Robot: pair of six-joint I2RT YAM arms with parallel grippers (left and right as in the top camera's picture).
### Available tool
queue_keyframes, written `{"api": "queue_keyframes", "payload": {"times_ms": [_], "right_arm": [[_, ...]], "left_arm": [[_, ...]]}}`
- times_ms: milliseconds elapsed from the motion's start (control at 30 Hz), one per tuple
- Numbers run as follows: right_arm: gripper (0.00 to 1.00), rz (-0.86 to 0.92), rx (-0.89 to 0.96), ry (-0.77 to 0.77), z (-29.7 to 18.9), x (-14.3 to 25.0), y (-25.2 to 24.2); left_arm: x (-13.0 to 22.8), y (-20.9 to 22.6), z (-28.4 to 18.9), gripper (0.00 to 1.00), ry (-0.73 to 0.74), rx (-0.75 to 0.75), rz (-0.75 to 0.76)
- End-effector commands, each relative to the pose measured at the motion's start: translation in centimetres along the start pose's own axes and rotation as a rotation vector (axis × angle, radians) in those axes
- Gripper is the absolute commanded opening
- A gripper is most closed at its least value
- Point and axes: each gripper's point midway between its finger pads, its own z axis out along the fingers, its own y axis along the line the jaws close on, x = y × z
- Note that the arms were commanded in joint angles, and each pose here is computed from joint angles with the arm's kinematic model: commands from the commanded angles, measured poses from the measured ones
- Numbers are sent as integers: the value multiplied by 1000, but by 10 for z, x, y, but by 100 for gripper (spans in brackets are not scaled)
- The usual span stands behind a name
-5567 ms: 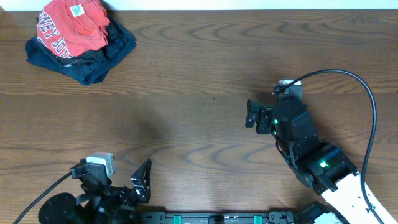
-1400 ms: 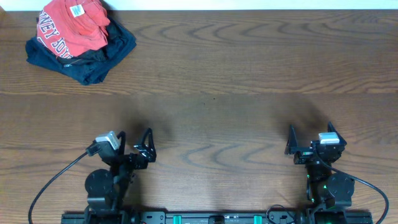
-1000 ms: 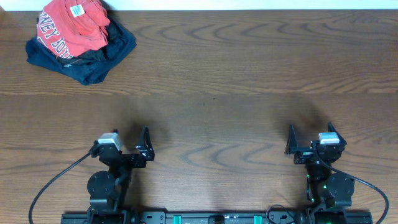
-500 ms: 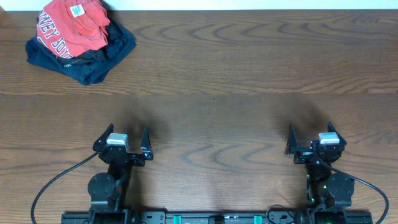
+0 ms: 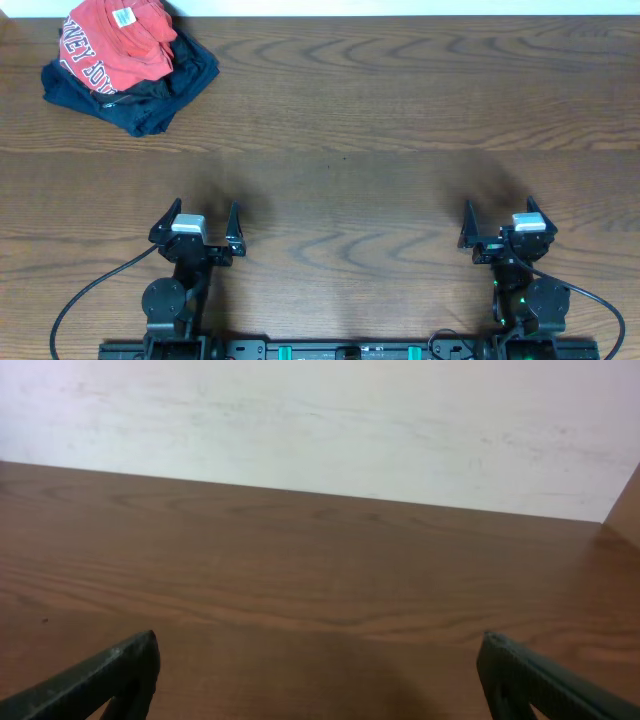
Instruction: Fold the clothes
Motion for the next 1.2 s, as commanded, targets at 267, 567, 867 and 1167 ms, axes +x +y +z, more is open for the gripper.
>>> {"api": "queue_keyframes", "payload": {"times_ms": [267,567,867,1167], "right_arm": [[99,11,1,-3,0,0,-1],[99,11,1,-3,0,0,-1],[99,11,1,-3,0,0,-1],[99,11,1,-3,0,0,-1]], "left_arm": [[15,12,0,98,46,-48,7],[15,12,0,98,46,-48,7],[15,12,0,98,46,-48,7],[15,12,0,98,46,-48,7]]}}
